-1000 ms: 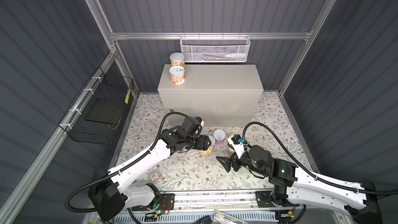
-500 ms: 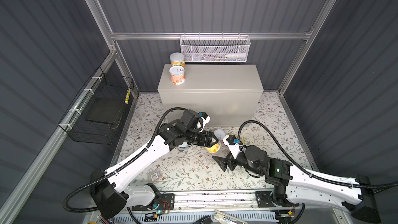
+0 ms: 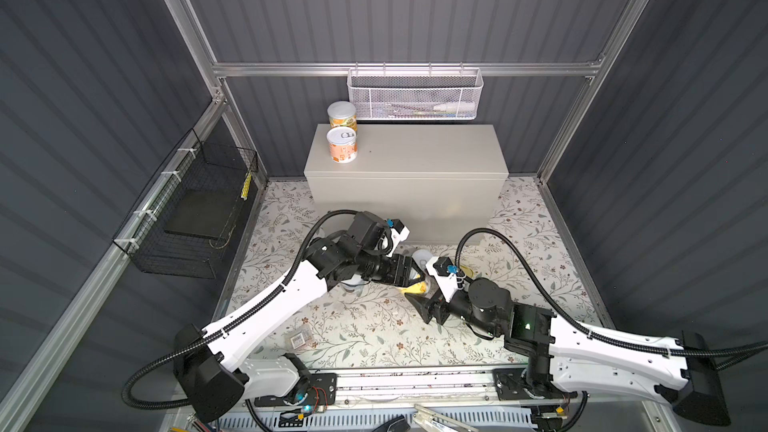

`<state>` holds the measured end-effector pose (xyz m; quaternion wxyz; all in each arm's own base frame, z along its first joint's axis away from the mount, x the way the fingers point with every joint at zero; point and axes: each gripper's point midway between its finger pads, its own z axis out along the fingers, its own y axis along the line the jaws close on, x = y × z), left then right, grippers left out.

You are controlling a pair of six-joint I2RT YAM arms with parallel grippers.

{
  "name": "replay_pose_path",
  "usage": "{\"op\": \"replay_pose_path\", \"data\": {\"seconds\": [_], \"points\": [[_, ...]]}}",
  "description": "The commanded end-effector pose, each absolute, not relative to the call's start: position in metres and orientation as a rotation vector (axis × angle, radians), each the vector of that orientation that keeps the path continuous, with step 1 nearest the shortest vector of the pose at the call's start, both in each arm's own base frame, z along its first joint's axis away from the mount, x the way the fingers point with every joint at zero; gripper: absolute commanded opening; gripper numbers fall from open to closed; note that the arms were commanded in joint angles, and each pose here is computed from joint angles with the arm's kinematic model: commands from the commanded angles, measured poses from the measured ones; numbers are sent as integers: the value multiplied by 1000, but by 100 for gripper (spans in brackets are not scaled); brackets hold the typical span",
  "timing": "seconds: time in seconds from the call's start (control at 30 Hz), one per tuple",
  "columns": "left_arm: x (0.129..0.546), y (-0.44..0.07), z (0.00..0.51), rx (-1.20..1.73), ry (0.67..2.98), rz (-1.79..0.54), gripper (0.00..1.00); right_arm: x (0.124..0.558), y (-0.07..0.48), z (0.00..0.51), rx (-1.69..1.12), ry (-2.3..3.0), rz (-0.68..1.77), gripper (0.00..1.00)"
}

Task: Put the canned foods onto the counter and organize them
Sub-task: 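Close the right gripper around the yellow-print can held by the left gripper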

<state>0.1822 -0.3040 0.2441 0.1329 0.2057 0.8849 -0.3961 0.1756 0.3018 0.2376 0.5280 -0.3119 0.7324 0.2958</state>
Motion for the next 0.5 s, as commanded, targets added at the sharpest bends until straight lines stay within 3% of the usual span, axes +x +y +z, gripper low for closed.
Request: {"op": "replay_pose_path", "data": {"seconds": [0.0,0.47], "points": [[177,-315,274,633,2465,-1280,56,182,303,256,-687,1709,709,88],[173,-320,269,617,2482,-1346,56,189,303,253,-634,1701,693,85]]}}
